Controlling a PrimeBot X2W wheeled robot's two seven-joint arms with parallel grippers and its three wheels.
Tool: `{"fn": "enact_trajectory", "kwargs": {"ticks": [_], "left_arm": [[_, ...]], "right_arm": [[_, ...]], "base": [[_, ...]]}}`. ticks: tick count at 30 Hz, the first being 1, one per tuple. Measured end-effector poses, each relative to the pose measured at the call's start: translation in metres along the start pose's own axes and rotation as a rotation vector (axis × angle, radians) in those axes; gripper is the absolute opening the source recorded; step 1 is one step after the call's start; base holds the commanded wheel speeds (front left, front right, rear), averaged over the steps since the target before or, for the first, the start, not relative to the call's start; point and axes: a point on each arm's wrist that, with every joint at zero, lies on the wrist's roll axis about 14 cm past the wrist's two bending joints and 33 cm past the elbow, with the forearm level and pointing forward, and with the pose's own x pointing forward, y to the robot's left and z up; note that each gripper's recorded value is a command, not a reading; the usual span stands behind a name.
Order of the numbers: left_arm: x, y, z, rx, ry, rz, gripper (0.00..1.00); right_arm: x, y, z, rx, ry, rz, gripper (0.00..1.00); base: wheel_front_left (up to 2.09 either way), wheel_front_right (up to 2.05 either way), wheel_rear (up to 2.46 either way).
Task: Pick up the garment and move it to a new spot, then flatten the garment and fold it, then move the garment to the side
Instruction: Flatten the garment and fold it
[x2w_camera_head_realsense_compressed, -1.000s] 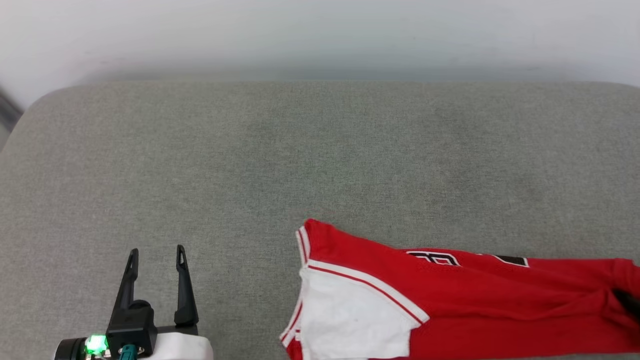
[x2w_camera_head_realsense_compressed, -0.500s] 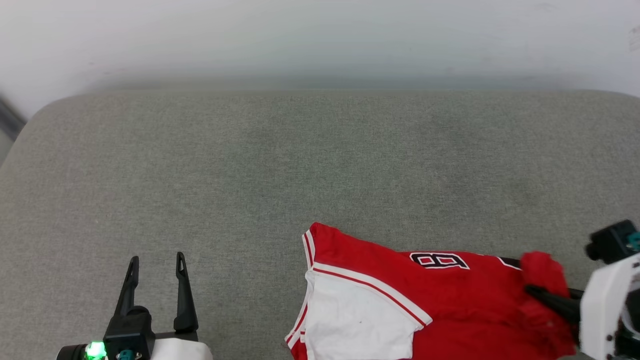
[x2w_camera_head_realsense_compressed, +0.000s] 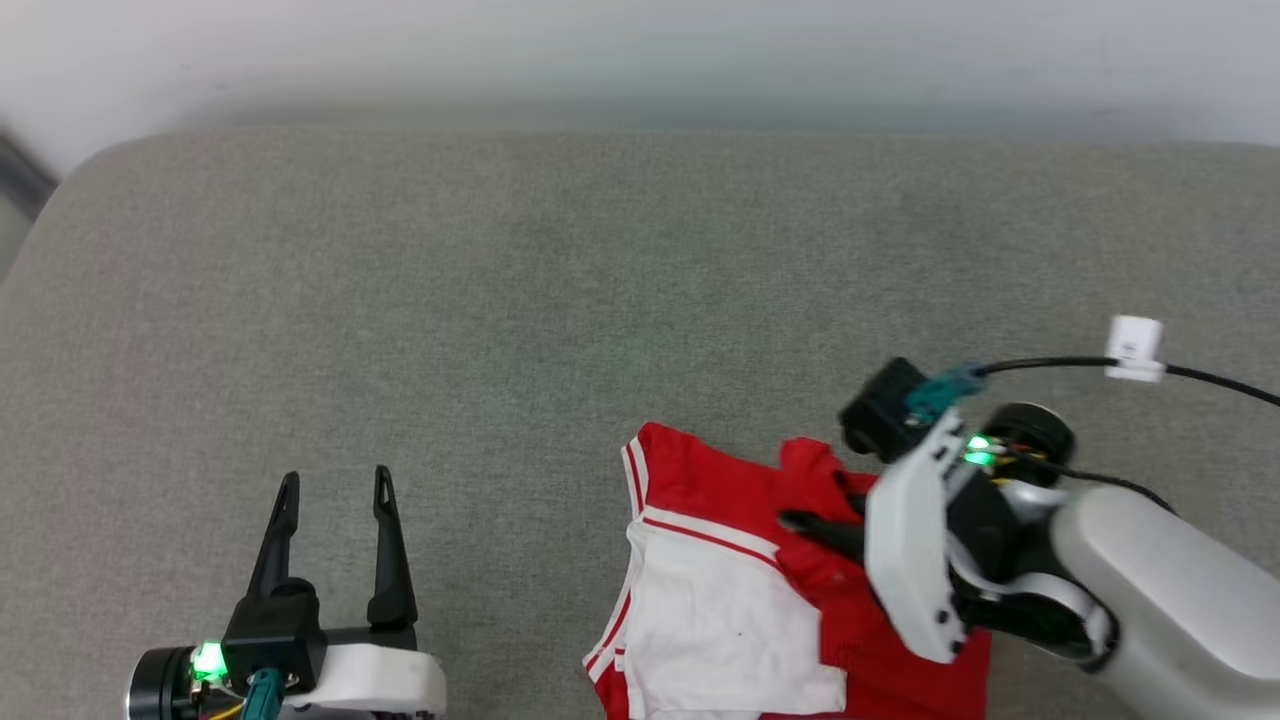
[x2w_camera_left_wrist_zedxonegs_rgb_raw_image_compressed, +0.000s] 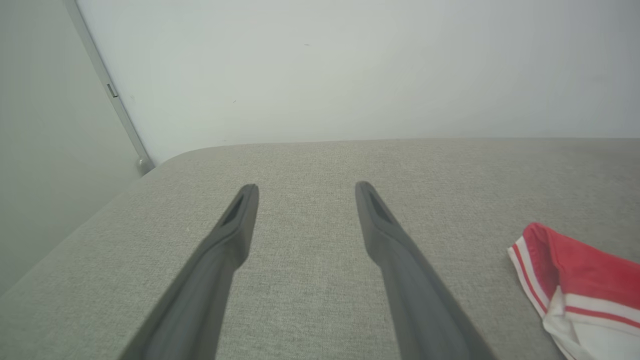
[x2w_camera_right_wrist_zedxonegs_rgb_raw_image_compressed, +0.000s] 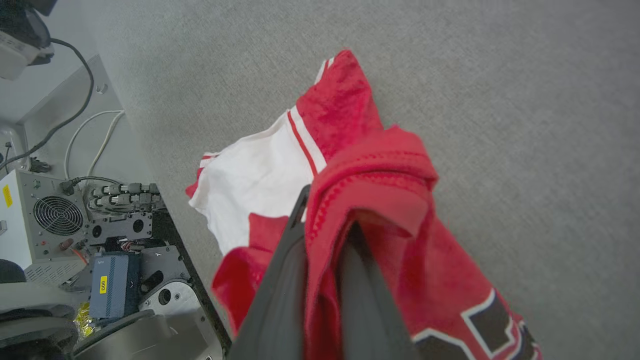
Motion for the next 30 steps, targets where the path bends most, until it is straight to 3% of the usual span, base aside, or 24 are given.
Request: {"fn": "enact_trajectory", "kwargs": {"ticks": [4, 8, 11, 15, 16, 17, 18, 19, 26, 30], "left_arm": [[0.005, 0.0, -0.004, -0.003, 0.01, 0.003, 1.0], [0.008, 0.002, -0.008, 0.002, 0.021, 0.009, 1.0], [0.008, 0.003, -0.011, 0.003, 0.031, 0.015, 1.0], [0.009, 0.001, -0.011, 0.0, 0.03, 0.012, 1.0], [0.009, 0.001, -0.011, -0.001, 0.029, 0.011, 1.0], [0.009, 0.0, -0.01, -0.002, 0.027, 0.01, 1.0], [0.009, -0.001, -0.01, -0.004, 0.026, 0.007, 1.0], [0.009, -0.001, -0.009, -0.005, 0.022, 0.005, 1.0], [0.005, -0.002, 0.0, -0.009, -0.002, -0.001, 1.0], [0.005, -0.009, 0.008, -0.017, -0.028, -0.023, 1.0]], "right_arm": [[0.033, 0.01, 0.001, -0.074, 0.064, 0.037, 0.0], [0.06, 0.013, -0.022, -0.166, 0.178, 0.042, 0.0], [0.073, 0.016, -0.052, -0.172, 0.268, 0.056, 0.0], [0.08, 0.016, -0.061, -0.151, 0.27, 0.06, 0.0], [0.08, 0.016, -0.06, -0.153, 0.257, 0.058, 0.04], [0.079, 0.015, -0.056, -0.154, 0.229, 0.053, 0.41], [0.078, 0.015, -0.051, -0.151, 0.194, 0.053, 0.41], [0.076, 0.014, -0.045, -0.149, 0.157, 0.048, 1.0], [0.025, -0.031, 0.037, -0.232, -0.238, -0.118, 1.0], [-0.025, -0.069, 0.075, -0.277, -0.464, -0.291, 1.0]], "base": [[0.0, 0.0, 0.0], [0.0, 0.0, 0.0], [0.0, 0.0, 0.0], [0.0, 0.0, 0.0], [0.0, 0.0, 0.0], [0.0, 0.0, 0.0], [0.0, 0.0, 0.0], [0.0, 0.0, 0.0], [0.0, 0.0, 0.0], [0.0, 0.0, 0.0]]}}
